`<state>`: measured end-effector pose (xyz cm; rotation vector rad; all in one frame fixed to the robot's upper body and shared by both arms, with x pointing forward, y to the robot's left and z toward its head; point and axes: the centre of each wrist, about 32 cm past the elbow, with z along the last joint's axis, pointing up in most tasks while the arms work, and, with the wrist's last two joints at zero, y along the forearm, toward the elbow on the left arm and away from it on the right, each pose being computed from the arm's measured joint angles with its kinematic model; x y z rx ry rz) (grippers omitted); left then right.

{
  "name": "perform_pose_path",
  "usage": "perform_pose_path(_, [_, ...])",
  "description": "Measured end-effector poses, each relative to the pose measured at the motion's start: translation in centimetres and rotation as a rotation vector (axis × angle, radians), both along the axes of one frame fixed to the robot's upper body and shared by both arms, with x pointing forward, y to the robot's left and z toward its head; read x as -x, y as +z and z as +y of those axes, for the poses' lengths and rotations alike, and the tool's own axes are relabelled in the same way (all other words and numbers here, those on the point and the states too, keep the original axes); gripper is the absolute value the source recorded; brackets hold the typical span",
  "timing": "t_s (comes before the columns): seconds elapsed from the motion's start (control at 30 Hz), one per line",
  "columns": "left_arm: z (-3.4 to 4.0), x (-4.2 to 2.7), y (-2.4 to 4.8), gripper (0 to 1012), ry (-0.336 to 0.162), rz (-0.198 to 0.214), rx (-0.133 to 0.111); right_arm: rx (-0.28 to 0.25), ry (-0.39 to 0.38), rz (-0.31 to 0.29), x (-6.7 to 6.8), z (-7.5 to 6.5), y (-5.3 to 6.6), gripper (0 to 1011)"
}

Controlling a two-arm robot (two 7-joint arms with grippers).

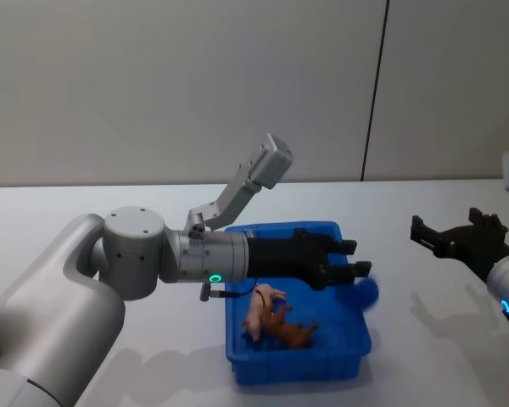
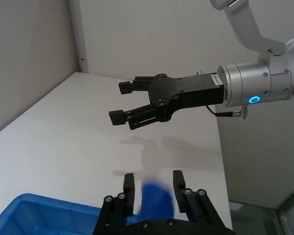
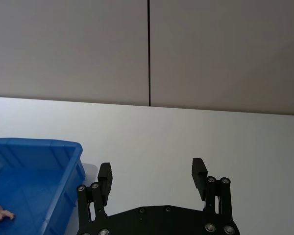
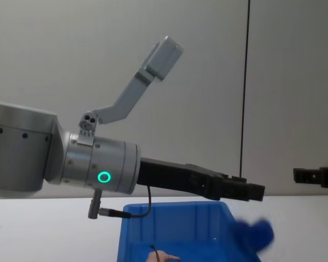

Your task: Pick up the two dolls from the table and place them into the box.

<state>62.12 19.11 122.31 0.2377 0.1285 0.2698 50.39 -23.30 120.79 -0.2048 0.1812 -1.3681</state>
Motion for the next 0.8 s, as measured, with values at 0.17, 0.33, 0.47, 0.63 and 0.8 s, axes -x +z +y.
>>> perform_pose_path(0.17, [-0.01, -0.01, 0.01, 624, 0.000, 0.000, 0.000, 0.000, 0.000, 0.000, 0.00, 0.00, 0.00, 1001])
perform_pose_path(0.33, [-0.02, -0.02, 0.01, 782, -0.001, 0.000, 0.000, 0.000, 0.000, 0.000, 0.00, 0.00, 0.00, 1001])
perform_pose_path(0.47, [0.04, -0.01, 0.05, 889, 0.001, -0.001, -0.001, 0.000, 0.000, 0.000, 0.00, 0.00, 0.00, 1001])
perform_pose_path(0.63, [0.33, 0.34, 0.36, 1003, 0.026, -0.022, -0.003, 0.000, 0.000, 0.000, 0.00, 0.00, 0.00, 1001])
perform_pose_path(0.8, [0.74, 0.91, 0.72, 1003, 0.069, -0.045, -0.010, 0.000, 0.000, 0.000, 0.00, 0.00, 0.00, 1001])
